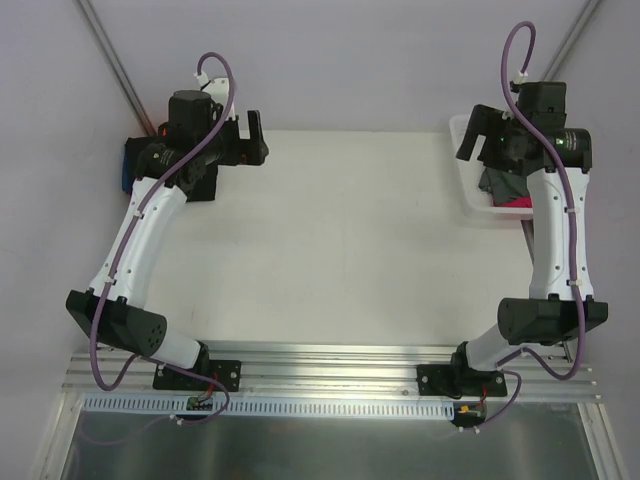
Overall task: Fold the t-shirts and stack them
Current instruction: Grab the tshirt from the pile
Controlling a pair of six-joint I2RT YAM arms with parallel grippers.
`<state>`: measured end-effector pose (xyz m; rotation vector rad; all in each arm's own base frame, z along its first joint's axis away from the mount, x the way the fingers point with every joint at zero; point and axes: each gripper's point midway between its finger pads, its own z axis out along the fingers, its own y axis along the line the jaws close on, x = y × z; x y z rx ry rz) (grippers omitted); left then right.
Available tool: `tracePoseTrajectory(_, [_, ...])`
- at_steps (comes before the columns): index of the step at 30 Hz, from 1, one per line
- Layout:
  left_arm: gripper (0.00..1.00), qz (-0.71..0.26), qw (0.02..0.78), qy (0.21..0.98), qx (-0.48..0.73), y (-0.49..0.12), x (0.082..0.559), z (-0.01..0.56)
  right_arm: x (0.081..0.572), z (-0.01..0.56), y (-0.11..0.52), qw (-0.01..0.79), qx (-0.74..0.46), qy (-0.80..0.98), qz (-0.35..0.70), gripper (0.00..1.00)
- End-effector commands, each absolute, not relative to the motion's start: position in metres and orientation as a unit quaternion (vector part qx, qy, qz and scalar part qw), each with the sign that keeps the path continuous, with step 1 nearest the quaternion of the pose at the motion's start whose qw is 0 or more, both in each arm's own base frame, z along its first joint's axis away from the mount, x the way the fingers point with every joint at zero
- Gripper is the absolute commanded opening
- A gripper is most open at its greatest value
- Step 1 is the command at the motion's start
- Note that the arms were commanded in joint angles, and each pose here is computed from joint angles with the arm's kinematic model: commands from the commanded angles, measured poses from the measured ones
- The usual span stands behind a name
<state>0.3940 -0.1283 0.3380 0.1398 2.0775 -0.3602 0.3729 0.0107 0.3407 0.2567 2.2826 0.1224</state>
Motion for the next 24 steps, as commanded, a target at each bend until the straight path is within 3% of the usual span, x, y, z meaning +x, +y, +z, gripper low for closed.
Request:
tracePoseTrajectory(1, [0.99, -0.166, 0.516, 0.839, 0.05, -0.131, 0.402, 0.36, 0.379, 0.362, 0.012, 0.439, 0.101, 0.891, 0.055, 0.97])
tracePoseTrajectory(12, [0.99, -0.153, 0.521, 0.838, 0.05, -0.125, 0.401, 0.361, 0.382, 0.354, -0.02, 0.435, 0.118, 0.892, -0.013, 0.97])
tracePoseTrajectory(16, [0.99, -0.163, 0.524, 0.835, 0.049, -0.128, 0.399, 0.367, 0.376, 0.337, -0.019, 0.403, 0.144, 0.903, 0.03, 0.97])
tracePoseTrajectory(19, [0.98, -0.17, 0.53, 0.83, 0.047, -0.129, 0.397, 0.375, 0.382, 0.335, 0.003, 0.405, 0.041, 0.91, 0.075, 0.97])
tracePoseTrajectory(24, [0.98, -0.158, 0.536, 0.829, 0.039, -0.125, 0.403, 0.377, 0.416, 0.326, -0.035, 0.408, 0.051, 0.911, -0.022, 0.96])
